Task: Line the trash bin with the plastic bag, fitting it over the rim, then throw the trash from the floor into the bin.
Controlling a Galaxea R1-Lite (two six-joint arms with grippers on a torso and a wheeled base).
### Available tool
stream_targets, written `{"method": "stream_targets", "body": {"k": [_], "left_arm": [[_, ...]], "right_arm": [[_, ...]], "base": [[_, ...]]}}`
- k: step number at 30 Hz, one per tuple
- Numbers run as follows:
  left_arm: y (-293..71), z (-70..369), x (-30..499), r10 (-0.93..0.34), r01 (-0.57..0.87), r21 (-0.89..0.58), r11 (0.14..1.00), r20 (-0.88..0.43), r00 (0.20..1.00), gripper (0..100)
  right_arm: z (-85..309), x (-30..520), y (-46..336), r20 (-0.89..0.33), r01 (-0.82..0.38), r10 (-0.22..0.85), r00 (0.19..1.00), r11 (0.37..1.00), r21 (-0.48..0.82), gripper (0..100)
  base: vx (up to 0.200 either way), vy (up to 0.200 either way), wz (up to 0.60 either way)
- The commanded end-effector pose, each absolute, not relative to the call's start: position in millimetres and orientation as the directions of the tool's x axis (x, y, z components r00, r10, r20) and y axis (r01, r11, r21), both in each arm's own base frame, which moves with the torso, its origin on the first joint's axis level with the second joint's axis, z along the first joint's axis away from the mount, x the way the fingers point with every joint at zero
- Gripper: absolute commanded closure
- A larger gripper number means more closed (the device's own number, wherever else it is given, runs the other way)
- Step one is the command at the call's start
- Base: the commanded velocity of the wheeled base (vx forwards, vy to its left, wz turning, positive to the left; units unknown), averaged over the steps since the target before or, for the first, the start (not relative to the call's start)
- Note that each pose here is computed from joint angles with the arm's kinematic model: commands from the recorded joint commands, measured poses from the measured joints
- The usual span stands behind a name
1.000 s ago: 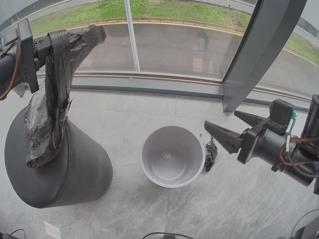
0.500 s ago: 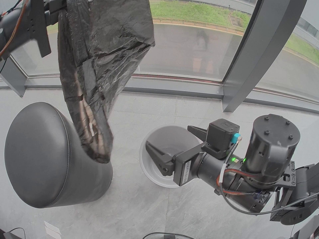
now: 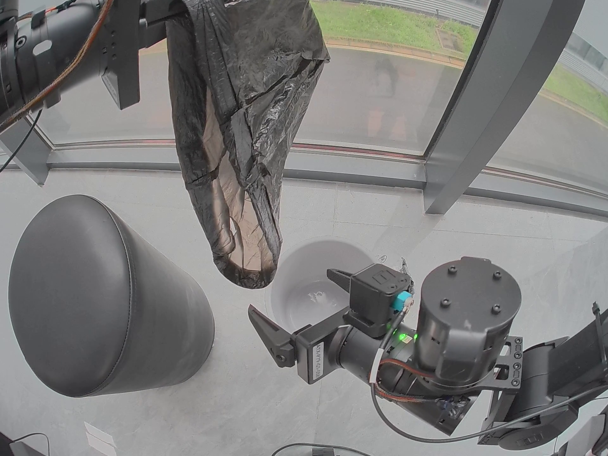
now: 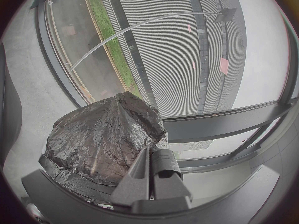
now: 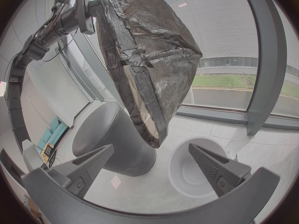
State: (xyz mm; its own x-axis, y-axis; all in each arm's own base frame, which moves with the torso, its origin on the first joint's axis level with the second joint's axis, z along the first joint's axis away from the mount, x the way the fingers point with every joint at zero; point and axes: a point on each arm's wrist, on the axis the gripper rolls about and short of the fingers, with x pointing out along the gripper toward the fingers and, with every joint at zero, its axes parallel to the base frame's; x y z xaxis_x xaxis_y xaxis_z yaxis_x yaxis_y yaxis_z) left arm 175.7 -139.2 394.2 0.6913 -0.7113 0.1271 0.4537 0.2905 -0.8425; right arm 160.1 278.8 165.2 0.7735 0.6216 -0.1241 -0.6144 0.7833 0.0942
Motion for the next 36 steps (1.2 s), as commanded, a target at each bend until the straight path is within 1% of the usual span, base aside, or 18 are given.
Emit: {"method": "stream_targets", "body": {"k": [1, 8, 19, 21, 22, 27, 32, 36], "left_arm": [[-140.9, 389.4, 174.6, -0.721, 0.449, -0.844, 0.294, 0.112, 0.683, 100], [-139.8, 390.0, 168.5, -0.734, 0.459, -0.842, 0.283, 0.118, 0.668, 100], [-140.4, 389.1, 138.4, -0.795, 0.495, -0.839, 0.225, 0.136, 0.591, 100], [-140.4, 389.1, 138.4, -0.795, 0.496, -0.839, 0.225, 0.136, 0.591, 100], [-139.4, 389.3, 137.1, -0.796, 0.496, -0.839, 0.225, 0.136, 0.59, 100], [-139.4, 387.8, 136.5, -0.798, 0.494, -0.839, 0.226, 0.131, 0.588, 100], [-135.1, 388.7, 132.0, -0.801, 0.501, -0.837, 0.219, 0.139, 0.583, 100], [-130.4, 389.5, 127.1, -0.809, 0.51, -0.835, 0.207, 0.147, 0.569, 100]], "right_arm": [[150.9, 174.2, 285.7, -0.144, -0.594, 0.598, 0.788, 0.801, 0.078, 0], [144.4, 193.8, 292.3, -0.147, -0.571, 0.576, 0.804, 0.817, 0.079, 0], [144.7, 209.6, 319.2, -0.106, -0.571, 0.573, 0.813, 0.819, 0.055, 0], [144.9, 209.9, 319.7, -0.105, -0.571, 0.573, 0.813, 0.819, 0.055, 0], [148.7, 214.6, 323.7, -0.085, -0.569, 0.57, 0.817, 0.822, 0.042, 0], [137.2, 231.9, 329.1, -0.093, -0.547, 0.544, 0.834, 0.837, -0.009, 0], [134.3, 247.6, 334.9, -0.075, -0.495, 0.493, 0.867, 0.868, -0.017, 0], [133.4, 246.8, 334.6, -0.075, -0.489, 0.486, 0.871, 0.872, -0.022, 0]], "base": [[0.0, 0.0, 0.0], [0.0, 0.0, 0.0], [0.0, 0.0, 0.0], [0.0, 0.0, 0.0], [0.0, 0.0, 0.0], [0.0, 0.0, 0.0], [0.0, 0.0, 0.0], [0.0, 0.0, 0.0]]}}
